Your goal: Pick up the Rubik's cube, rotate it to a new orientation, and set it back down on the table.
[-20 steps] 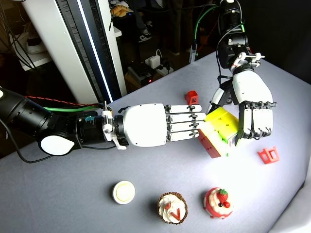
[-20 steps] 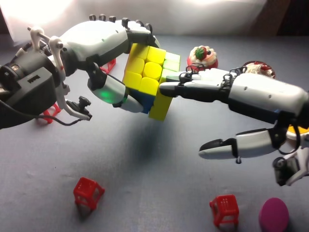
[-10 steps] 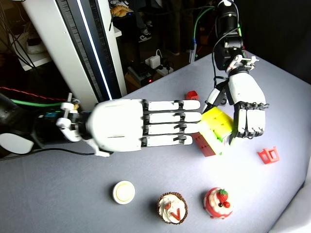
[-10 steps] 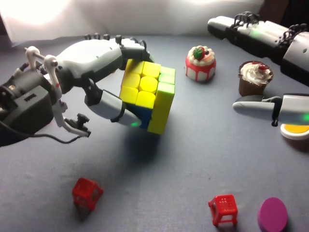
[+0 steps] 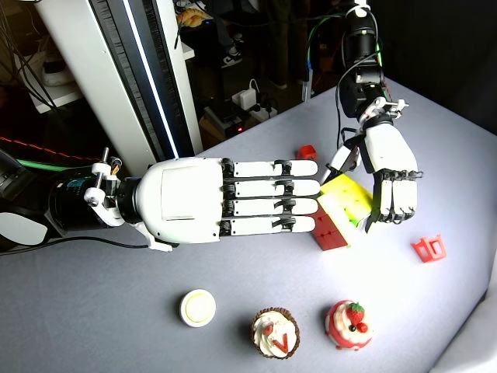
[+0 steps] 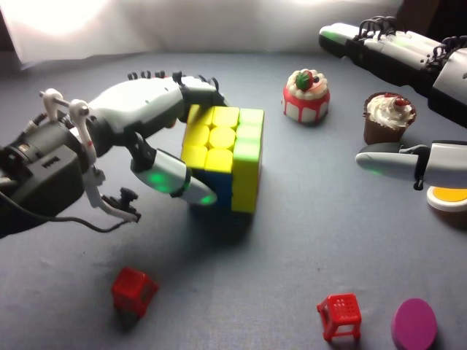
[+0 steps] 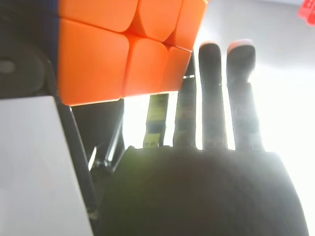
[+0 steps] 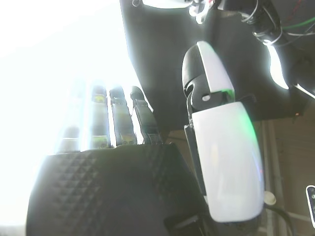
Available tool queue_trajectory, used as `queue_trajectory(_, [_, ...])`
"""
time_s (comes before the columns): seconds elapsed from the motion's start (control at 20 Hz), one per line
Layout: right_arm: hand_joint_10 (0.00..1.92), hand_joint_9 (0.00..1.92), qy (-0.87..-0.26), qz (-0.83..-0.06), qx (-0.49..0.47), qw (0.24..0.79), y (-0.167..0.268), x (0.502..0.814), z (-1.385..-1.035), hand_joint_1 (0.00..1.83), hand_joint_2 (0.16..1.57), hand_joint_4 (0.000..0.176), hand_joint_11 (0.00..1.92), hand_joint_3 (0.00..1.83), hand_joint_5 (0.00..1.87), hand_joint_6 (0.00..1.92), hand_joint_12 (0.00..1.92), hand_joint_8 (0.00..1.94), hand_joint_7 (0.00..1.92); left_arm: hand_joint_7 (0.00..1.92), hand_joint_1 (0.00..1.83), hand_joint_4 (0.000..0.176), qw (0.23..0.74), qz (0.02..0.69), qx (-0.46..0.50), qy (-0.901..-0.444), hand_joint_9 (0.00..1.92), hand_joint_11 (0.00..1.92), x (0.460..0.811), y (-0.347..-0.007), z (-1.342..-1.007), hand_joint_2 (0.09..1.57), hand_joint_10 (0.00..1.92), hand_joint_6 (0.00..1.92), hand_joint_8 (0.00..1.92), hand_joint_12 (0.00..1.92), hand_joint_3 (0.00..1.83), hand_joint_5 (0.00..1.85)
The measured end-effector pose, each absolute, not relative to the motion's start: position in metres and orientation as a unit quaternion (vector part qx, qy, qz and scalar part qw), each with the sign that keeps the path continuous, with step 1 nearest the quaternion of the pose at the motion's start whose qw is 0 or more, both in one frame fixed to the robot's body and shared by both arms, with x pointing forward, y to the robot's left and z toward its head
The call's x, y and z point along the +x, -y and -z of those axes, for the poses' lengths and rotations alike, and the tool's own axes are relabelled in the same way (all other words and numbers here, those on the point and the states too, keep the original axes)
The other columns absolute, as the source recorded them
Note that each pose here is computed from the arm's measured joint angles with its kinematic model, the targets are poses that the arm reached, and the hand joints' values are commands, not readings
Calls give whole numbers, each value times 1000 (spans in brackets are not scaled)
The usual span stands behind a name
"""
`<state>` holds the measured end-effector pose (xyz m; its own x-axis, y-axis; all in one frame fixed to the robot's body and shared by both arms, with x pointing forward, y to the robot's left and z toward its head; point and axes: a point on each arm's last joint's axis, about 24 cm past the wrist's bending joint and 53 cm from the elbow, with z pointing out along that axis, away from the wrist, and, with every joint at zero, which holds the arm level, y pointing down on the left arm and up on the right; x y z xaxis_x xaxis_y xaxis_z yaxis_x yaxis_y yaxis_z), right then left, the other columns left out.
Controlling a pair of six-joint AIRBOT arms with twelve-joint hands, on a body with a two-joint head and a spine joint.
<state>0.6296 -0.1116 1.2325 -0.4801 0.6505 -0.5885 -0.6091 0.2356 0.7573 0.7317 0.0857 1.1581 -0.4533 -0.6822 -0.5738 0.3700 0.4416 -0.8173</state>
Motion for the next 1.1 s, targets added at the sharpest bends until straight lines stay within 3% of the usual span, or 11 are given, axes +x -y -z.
queue_trajectory(0.15, [11,73,-599,-617,17,511,113,630,-1233,762,1185,0,0,0,0,0,293,2,23,376,959,0,507,516,-118,-680,199,340,732,-86,-1155,1283,1739,1452,1334,1921,0,671])
queue_trajectory(0.35, [14,112,-601,-616,17,510,113,630,-1231,759,1177,0,0,0,0,0,481,2,32,376,959,0,504,518,-116,-681,199,340,733,-83,-1153,1283,1739,1452,1333,1921,0,671])
queue_trajectory(0.55, [4,98,-605,-613,19,508,114,630,-1227,772,1200,0,0,4,0,0,427,1,26,376,959,0,501,521,-110,-682,199,340,731,-80,-1153,1283,1739,1452,1333,1921,0,671])
queue_trajectory(0.6, [5,100,-606,-613,20,507,114,630,-1227,771,1198,0,0,2,0,0,426,0,25,110,902,0,501,521,-109,-682,39,67,731,-80,-1153,1080,1263,569,805,1921,0,133])
queue_trajectory(0.65, [6,83,-606,-612,20,507,114,630,-1226,777,1204,0,0,2,0,0,377,2,13,21,781,7,500,518,-101,-686,7,13,729,-78,-1151,962,403,113,160,1827,0,26])
queue_trajectory(0.7, [6,79,-606,-612,20,507,114,630,-1226,777,1204,0,0,1,0,0,367,2,10,3,717,56,495,517,-99,-691,1,2,727,-75,-1147,963,80,22,31,1657,0,4])
queue_trajectory(0.75, [3,71,-606,-612,20,507,114,630,-1226,784,1202,0,0,1,0,0,268,0,2,0,694,117,493,515,-93,-695,0,0,724,-73,-1145,945,15,4,5,1622,0,0])
queue_trajectory(0.8, [6,81,-606,-612,20,507,114,630,-1226,806,1193,0,0,0,0,0,336,1,3,0,695,133,493,515,-89,-696,0,0,723,-71,-1144,921,2,0,0,1614,0,0])
queue_trajectory(0.85, [4,77,-606,-612,21,507,114,630,-1226,811,1192,0,0,0,0,0,349,1,5,0,654,144,495,514,-87,-696,0,0,722,-72,-1146,867,0,0,0,1860,0,0])
queue_trajectory(1.0, [2,71,-606,-612,23,508,115,631,-1226,810,1183,0,0,0,0,0,275,2,18,0,570,172,502,515,-73,-691,0,0,717,-71,-1152,875,0,0,0,1921,17,0])
queue_trajectory(1.1, [6,83,-607,-611,23,507,116,631,-1225,812,1179,0,0,0,0,0,321,0,4,0,615,152,508,517,-68,-686,0,0,714,-76,-1160,853,0,0,0,1921,4,0])
